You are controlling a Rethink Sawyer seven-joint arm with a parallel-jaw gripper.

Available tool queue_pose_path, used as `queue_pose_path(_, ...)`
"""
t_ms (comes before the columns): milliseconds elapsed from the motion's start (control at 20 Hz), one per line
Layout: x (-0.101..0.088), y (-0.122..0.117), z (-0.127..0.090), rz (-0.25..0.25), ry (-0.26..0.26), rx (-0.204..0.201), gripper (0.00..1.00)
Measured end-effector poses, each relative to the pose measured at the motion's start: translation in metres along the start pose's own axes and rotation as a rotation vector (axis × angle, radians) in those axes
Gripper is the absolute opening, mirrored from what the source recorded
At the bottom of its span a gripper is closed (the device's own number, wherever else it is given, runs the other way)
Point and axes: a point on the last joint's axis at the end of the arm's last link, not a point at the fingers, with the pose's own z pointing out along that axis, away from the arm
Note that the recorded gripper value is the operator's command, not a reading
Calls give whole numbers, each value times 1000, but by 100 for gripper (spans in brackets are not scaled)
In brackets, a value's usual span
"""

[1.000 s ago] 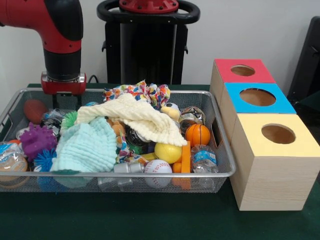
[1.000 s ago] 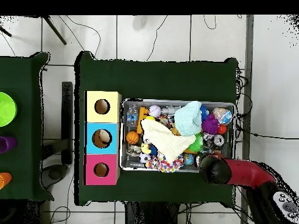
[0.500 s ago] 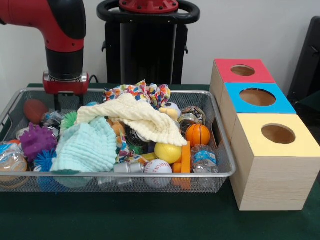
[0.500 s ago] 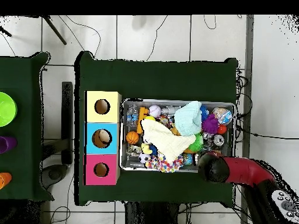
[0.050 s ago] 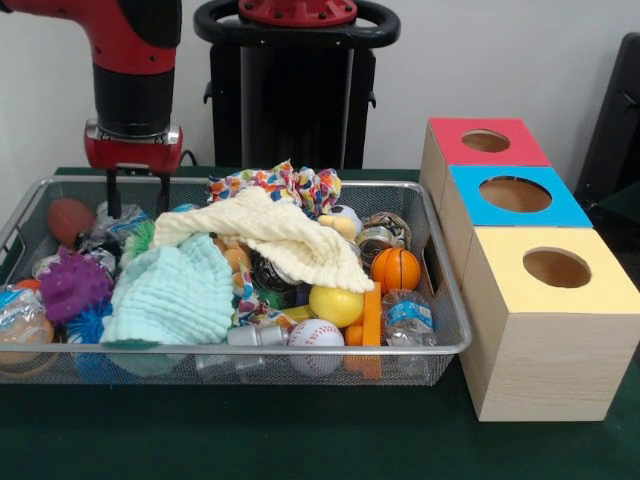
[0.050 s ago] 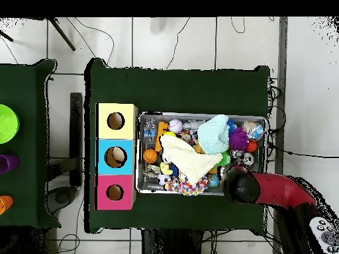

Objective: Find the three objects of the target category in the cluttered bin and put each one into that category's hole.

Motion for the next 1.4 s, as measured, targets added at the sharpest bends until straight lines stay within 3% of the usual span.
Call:
queue_pose_path(400,-28,4,-49,30,-59,36,100)
queue_pose_path(600,-29,5,-58,37,-62,46,100)
queue_pose_path(1050,-20,8,-59,34,-42,63,100)
queue_pose_path(1400,-13,9,-41,41,-52,55,100)
